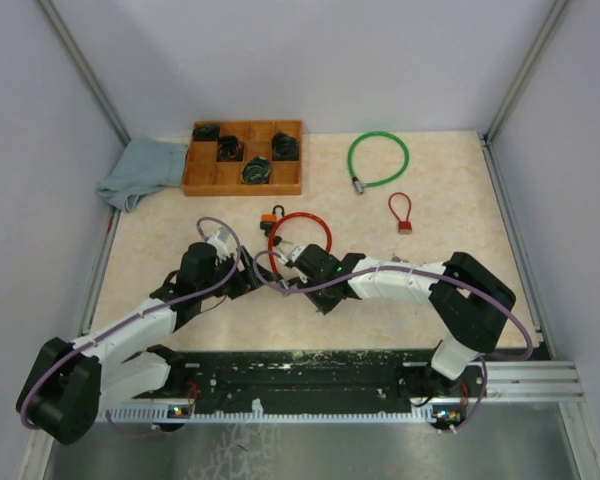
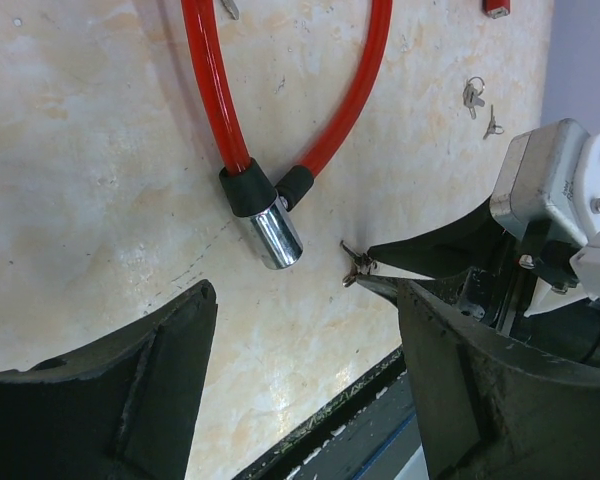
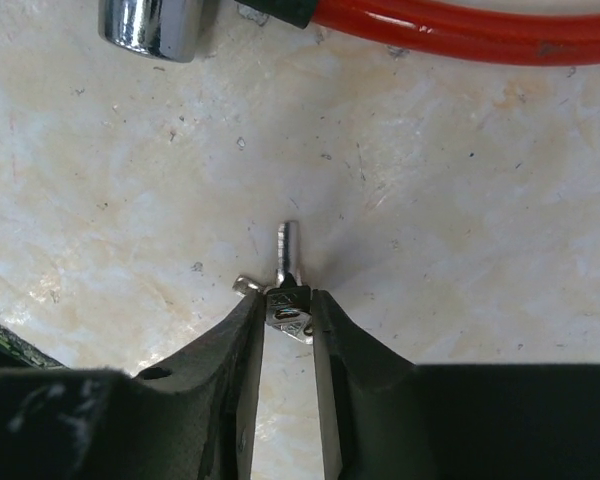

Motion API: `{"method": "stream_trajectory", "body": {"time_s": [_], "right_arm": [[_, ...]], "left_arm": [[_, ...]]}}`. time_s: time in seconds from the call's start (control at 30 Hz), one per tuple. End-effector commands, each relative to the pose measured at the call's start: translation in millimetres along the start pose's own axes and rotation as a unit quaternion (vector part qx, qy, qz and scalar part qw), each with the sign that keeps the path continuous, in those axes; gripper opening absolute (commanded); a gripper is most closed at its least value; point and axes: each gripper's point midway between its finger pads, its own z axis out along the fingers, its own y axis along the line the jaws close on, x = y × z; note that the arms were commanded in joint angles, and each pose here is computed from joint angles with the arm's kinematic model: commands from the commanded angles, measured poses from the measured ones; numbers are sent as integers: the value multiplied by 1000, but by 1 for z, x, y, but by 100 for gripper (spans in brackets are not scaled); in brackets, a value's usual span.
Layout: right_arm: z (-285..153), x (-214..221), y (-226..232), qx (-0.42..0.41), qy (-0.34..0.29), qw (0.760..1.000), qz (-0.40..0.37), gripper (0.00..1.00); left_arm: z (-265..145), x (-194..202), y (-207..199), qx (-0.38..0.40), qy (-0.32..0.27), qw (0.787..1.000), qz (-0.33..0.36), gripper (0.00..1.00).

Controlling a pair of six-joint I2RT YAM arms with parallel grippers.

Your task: Unlock with the key

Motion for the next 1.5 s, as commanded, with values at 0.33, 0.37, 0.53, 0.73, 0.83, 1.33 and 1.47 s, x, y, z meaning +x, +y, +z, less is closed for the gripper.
{"method": "stream_trajectory", "body": {"time_s": [0.33, 0.37, 0.53, 0.73, 0.83, 1.33, 1.47], "right_arm": [[6, -12, 2, 3, -20, 1000, 5, 17], [7, -12, 2, 3, -20, 1000, 6, 20], [7, -9, -1, 14, -14, 1000, 12, 27], [17, 3, -3, 18, 7, 1000, 13, 23], [14, 0, -4, 17, -2, 1000, 16, 18], [-23, -39, -1, -20, -116, 992, 41, 0], [-30, -47, 2, -32, -151, 987, 39, 0]], "left_arm": [[3, -1, -7, 16, 7, 1000, -5, 78], [3, -1, -7, 16, 8, 1000, -5, 78], [3, -2, -9, 19, 6, 1000, -5, 78], [4, -2, -10, 20, 8, 1000, -5, 78], [4, -1, -12, 25, 10, 1000, -3, 78], [3, 3, -33, 86, 29, 996, 8, 76], [3, 3, -43, 107, 36, 994, 9, 76]]}}
